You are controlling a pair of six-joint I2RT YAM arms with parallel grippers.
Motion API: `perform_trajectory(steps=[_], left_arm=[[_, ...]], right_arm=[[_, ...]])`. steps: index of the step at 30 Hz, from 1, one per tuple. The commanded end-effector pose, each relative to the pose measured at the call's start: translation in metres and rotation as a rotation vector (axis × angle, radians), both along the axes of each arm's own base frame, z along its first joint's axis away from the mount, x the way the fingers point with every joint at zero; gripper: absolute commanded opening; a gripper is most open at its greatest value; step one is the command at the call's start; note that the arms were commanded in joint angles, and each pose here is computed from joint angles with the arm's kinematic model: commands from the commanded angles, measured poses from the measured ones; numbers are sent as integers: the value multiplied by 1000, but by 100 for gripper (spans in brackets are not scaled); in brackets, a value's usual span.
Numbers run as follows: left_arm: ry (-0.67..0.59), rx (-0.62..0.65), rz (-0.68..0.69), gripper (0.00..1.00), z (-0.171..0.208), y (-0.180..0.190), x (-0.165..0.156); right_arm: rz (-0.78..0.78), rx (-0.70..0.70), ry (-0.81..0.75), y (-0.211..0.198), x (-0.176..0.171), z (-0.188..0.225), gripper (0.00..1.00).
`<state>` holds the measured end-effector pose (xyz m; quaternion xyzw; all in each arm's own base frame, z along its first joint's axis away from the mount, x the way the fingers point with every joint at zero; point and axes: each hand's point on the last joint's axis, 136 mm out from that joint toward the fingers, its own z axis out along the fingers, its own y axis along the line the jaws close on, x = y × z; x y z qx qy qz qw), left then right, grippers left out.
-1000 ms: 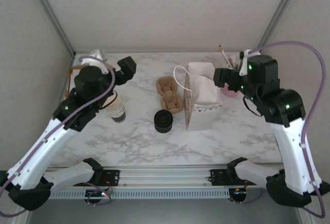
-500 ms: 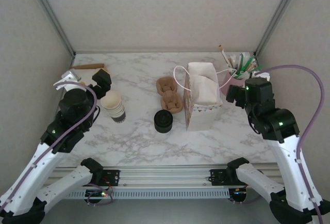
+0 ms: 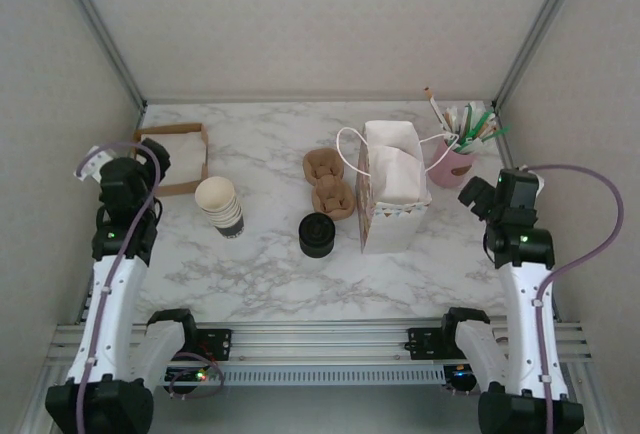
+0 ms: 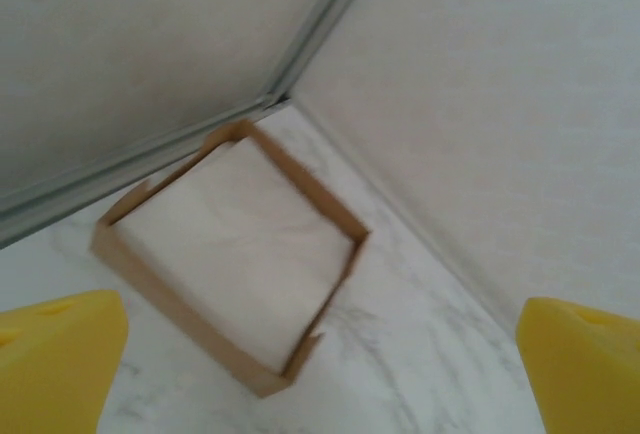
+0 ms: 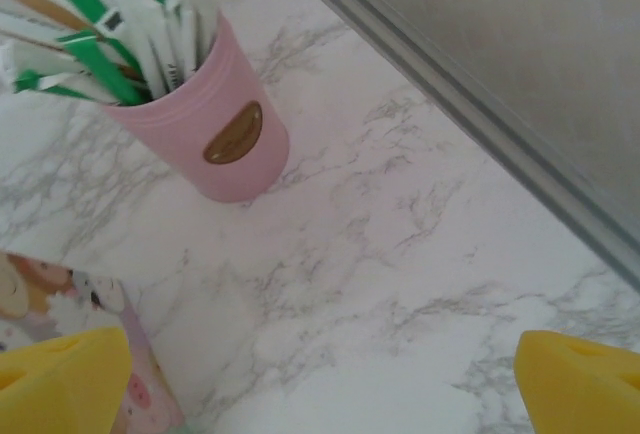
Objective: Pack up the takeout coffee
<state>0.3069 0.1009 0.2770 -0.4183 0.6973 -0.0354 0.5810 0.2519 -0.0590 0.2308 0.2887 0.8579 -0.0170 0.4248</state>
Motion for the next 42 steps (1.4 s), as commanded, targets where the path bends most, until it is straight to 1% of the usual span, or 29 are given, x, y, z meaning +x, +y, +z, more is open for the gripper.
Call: perform_trajectory(steps=[1, 4, 7, 9, 10, 12, 13, 14, 16, 17, 20, 22, 24, 27, 32, 35, 38, 42], left_arm=[[-48, -4, 52, 100, -19, 15, -1], [-22, 39, 136, 100, -43, 37, -13], [-9, 114, 168, 100, -62, 45, -20], [8, 163, 124, 100, -74, 42, -18], [12, 182, 111, 99, -79, 41, -17], [27, 211, 127, 100, -89, 44, -21], [18, 229, 137, 100, -91, 45, -23], [0, 253, 113, 100, -92, 41, -23], [-57, 341, -17, 100, -92, 22, -18], [-74, 364, -41, 100, -94, 18, -20], [-105, 393, -37, 100, -102, 16, -26], [-85, 389, -54, 99, -109, 16, -20], [-71, 380, -102, 100, -114, 11, -9], [-91, 367, -145, 100, -115, 3, 4], [-76, 392, -192, 100, -120, -8, 24], [-72, 406, -192, 100, -121, -11, 32], [-99, 428, -222, 100, -120, -22, 40], [-88, 451, -273, 100, -127, -36, 56]], right_arm=[[-35, 62, -181, -2, 18, 0, 99], [-63, 51, -235, -7, 23, -19, 99], [-67, 15, -287, -11, 29, -37, 99], [-73, -9, -330, -15, 33, -44, 99], [-73, -18, -328, -15, 32, -57, 99], [-81, -45, -346, -18, 34, -64, 99], [-81, -61, -354, -20, 35, -68, 99], [-78, -78, -362, -20, 37, -71, 99], [-87, -106, -351, -24, 39, -82, 99], [-86, -118, -343, -24, 40, -87, 99], [-71, -156, -324, -24, 47, -103, 99], [-60, -173, -310, -24, 54, -110, 99], [-43, -183, -305, -21, 61, -115, 99], [-6, -199, -307, -12, 75, -117, 99], [61, -257, -292, 3, 95, -117, 99], [114, -284, -311, 12, 101, -116, 99], [175, -303, -307, 22, 109, -120, 99], [279, -339, -285, 43, 125, -128, 99]])
